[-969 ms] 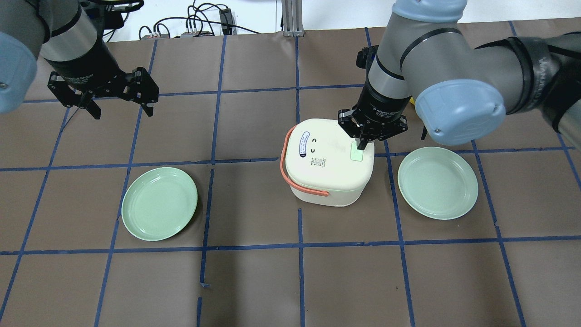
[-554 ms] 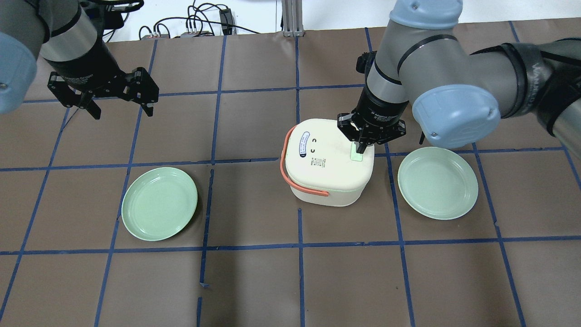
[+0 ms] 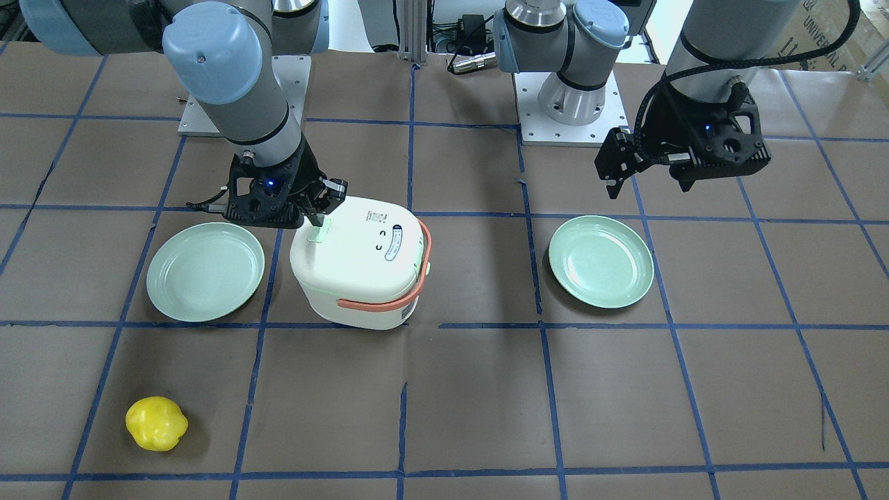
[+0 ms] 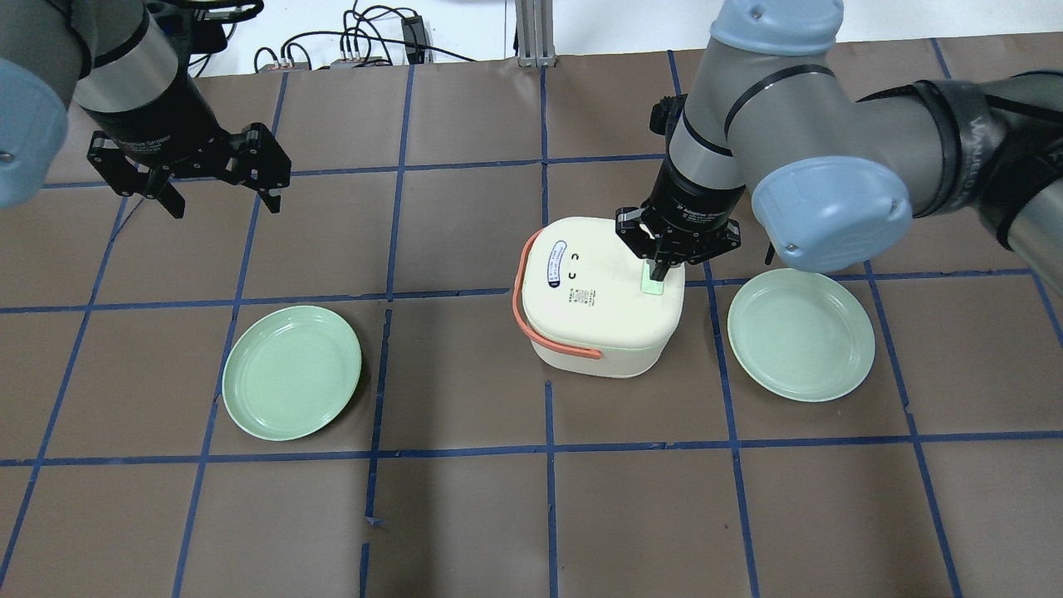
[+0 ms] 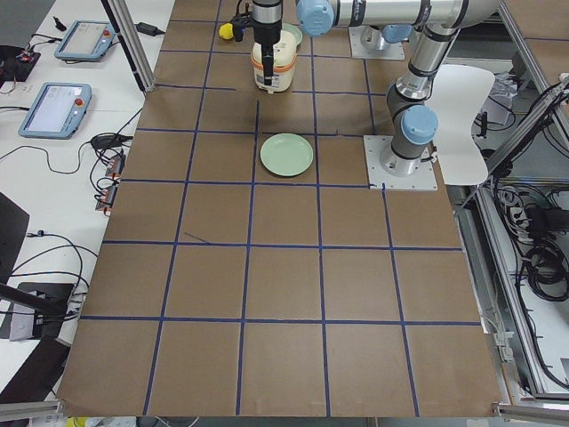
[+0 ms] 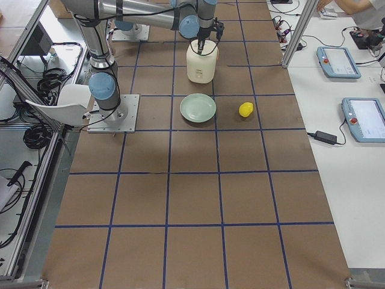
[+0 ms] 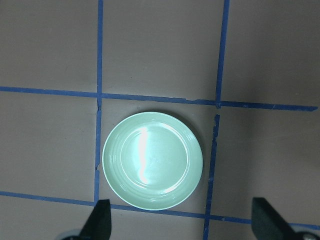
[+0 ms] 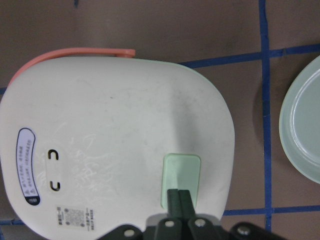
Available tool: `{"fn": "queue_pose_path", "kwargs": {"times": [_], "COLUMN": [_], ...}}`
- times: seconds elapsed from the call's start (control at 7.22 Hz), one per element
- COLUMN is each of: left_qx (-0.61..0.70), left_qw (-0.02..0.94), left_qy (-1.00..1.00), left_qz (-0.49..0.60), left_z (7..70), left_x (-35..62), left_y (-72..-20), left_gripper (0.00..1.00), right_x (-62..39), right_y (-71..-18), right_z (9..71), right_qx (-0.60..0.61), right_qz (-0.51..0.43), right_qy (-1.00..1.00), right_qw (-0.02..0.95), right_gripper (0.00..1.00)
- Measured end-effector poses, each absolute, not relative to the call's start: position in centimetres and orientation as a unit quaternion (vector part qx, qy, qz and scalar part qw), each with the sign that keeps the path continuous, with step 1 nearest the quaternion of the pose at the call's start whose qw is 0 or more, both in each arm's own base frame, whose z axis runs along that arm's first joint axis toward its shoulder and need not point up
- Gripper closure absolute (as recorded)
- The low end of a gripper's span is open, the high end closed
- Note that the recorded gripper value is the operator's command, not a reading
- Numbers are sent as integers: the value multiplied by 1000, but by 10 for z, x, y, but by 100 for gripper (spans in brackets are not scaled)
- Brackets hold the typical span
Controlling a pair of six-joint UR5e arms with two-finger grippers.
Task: Press rice cooker button
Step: 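Press the green button on the rice cooker lid with the right gripper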
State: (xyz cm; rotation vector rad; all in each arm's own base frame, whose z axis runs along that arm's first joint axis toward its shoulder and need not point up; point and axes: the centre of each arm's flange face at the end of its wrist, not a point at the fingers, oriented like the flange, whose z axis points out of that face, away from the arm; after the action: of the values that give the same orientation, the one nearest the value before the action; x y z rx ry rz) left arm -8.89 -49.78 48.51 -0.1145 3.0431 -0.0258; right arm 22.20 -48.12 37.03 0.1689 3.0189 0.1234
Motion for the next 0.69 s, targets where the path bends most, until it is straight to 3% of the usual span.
{"fn": "queue_pose_path", "kwargs": {"times": [0.69], "left_qx": [-38], "left_qw": [48], "left_qy": [998], "left_qz": [-9], "left_z": [485], "left_x": [-89], "left_y": [-498], "left_gripper": [0], "right_x": [222], "right_y": [-478], "right_z": [359], "right_qx": [53], "right_qz": [37], "right_qy": [996], "right_qw": [59], "right_gripper": [93]}}
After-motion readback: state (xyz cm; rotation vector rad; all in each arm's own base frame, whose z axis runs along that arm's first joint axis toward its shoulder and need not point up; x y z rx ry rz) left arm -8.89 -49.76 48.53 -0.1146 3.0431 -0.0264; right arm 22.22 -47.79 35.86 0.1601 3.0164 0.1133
